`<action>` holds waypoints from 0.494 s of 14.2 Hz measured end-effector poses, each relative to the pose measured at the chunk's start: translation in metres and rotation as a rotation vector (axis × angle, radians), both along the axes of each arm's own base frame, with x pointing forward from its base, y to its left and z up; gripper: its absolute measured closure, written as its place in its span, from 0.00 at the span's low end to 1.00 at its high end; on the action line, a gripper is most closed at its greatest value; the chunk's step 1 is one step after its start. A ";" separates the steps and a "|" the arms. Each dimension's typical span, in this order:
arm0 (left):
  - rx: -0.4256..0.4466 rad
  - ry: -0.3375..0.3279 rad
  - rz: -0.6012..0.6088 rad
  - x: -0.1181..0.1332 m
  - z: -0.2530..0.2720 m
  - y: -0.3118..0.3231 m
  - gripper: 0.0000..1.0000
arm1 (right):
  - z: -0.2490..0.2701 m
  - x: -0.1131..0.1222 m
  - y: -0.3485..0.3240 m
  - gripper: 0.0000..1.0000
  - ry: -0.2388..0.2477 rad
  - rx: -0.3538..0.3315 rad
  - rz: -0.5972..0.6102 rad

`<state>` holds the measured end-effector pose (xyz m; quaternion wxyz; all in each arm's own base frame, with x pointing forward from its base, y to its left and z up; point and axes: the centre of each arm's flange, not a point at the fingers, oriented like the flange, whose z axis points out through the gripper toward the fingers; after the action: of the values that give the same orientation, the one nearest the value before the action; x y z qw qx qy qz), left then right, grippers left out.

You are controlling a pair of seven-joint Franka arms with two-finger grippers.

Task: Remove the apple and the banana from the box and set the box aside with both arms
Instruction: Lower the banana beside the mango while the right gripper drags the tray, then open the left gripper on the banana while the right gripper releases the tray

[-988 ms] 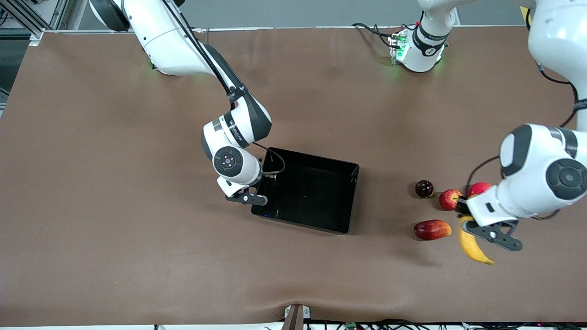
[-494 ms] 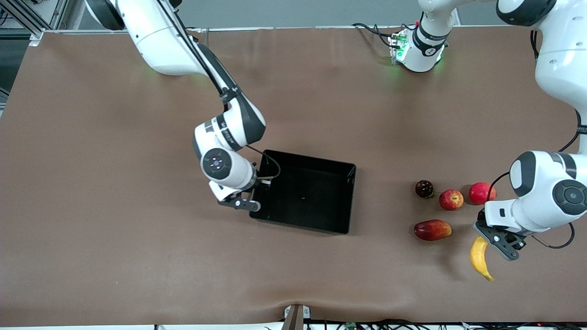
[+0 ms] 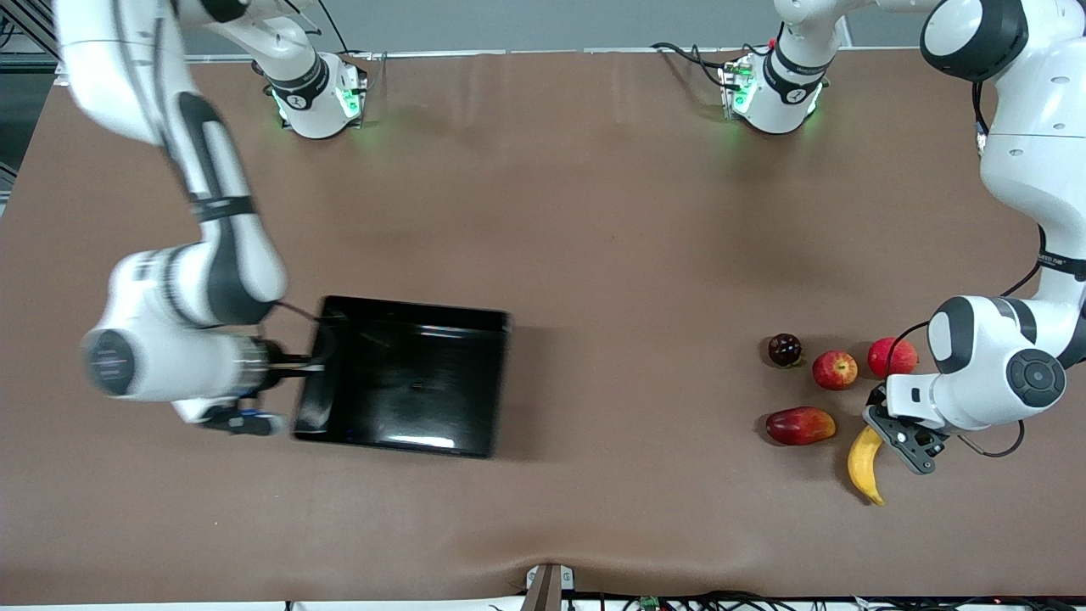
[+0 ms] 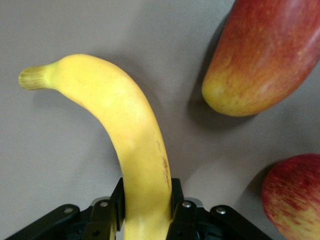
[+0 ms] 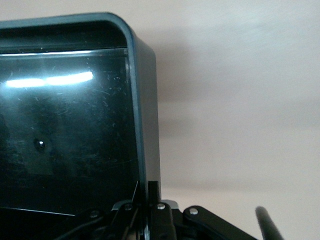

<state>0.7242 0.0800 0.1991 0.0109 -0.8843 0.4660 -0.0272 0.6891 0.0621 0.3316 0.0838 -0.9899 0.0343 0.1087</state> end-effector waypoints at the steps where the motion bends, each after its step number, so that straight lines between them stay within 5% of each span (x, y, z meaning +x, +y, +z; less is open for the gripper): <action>1: -0.006 0.002 0.006 -0.001 -0.001 0.001 0.55 | -0.004 0.001 -0.039 0.94 -0.005 0.004 0.018; 7: -0.050 -0.036 0.091 0.006 0.039 0.001 0.00 | -0.037 -0.026 -0.198 0.94 0.029 -0.035 0.052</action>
<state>0.7302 0.0809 0.2382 -0.0015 -0.9039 0.4244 -0.0539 0.6631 -0.1362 0.2951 0.0630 -0.9901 0.0116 0.1248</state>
